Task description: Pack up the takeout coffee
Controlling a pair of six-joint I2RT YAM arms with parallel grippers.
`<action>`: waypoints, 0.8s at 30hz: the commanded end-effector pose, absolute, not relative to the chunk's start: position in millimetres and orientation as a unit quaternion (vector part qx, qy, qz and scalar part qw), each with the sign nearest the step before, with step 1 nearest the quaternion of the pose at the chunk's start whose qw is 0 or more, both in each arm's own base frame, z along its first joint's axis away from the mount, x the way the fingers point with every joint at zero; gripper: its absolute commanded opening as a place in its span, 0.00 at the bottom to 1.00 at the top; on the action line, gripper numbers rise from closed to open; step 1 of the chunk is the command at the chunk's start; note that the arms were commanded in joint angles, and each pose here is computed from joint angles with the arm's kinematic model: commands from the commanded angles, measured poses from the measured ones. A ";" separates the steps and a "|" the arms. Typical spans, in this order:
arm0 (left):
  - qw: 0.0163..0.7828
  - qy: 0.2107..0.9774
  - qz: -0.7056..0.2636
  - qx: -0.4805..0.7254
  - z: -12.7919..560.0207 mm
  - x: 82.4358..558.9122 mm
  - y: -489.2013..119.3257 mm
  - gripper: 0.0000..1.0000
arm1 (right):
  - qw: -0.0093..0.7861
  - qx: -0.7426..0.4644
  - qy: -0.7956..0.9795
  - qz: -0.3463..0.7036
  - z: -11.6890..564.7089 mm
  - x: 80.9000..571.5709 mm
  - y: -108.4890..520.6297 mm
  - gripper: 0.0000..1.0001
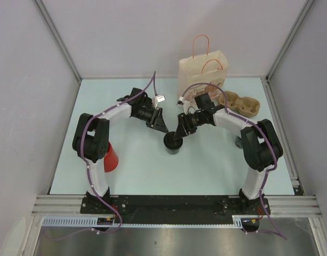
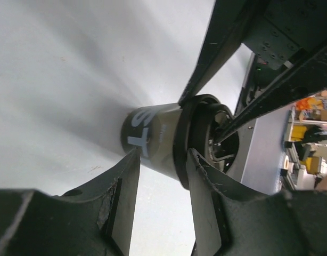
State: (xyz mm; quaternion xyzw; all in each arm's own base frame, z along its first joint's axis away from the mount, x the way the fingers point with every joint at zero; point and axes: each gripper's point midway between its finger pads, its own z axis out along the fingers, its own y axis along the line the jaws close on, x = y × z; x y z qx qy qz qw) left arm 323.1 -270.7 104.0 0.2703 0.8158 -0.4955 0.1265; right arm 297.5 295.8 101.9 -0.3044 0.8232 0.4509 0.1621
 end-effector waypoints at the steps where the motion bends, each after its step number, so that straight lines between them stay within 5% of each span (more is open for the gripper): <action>1: 0.122 0.787 -0.531 0.290 116.7 312.4 -281.0 0.46 | 0.131 -0.310 0.860 0.383 55.2 289.5 283.1 0.47; 24: 0.087 0.830 -0.453 0.313 68.9 296.8 -274.4 0.39 | 0.129 -0.308 0.864 0.377 52.4 289.6 281.8 0.47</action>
